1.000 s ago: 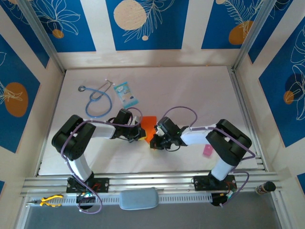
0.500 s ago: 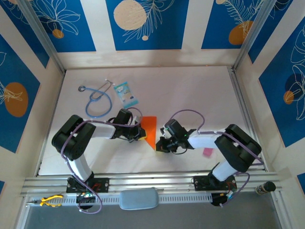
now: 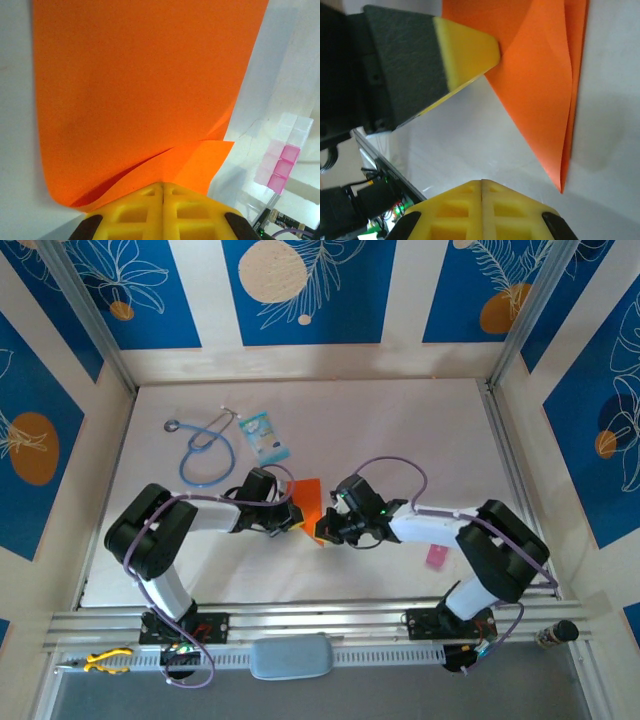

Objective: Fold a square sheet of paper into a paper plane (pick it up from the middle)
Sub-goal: Third fold the triangle at the center of the table.

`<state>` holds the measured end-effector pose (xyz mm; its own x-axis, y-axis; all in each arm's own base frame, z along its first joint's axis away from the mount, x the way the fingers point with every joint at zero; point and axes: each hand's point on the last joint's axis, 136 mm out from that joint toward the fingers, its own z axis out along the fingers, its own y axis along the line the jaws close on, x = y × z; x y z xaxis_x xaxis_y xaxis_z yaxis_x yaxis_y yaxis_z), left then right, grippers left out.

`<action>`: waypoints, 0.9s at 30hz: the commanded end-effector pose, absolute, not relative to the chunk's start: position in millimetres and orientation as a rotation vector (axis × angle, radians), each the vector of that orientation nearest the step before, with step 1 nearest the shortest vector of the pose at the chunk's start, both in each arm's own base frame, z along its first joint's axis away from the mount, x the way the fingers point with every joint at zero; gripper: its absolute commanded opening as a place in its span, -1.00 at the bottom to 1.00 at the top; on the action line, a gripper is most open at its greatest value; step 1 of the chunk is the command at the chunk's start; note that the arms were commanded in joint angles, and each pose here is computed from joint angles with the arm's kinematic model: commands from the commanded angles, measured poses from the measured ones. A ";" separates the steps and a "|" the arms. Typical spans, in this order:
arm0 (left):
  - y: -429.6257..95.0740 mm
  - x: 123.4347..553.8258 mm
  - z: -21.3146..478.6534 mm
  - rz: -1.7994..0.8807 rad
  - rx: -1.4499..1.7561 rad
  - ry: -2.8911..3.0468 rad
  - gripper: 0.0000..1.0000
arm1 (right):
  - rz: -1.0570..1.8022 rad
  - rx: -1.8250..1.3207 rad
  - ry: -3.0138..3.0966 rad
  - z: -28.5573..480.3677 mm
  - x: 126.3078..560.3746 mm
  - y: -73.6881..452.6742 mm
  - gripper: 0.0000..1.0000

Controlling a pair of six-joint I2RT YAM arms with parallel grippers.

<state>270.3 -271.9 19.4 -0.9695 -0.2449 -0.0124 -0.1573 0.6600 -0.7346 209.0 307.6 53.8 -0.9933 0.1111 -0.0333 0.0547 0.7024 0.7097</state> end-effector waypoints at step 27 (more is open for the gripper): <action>-279.4 275.7 42.6 -1.159 -0.133 2.737 -1.00 | 0.991 0.398 2.980 -19.9 198.9 288.7 -0.94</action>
<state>272.3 -272.8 22.8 -0.9774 -0.2065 -0.0460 -0.1117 0.6881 -0.7169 223.2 314.6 13.5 -0.9779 0.2078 0.0248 0.1680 0.7088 0.6851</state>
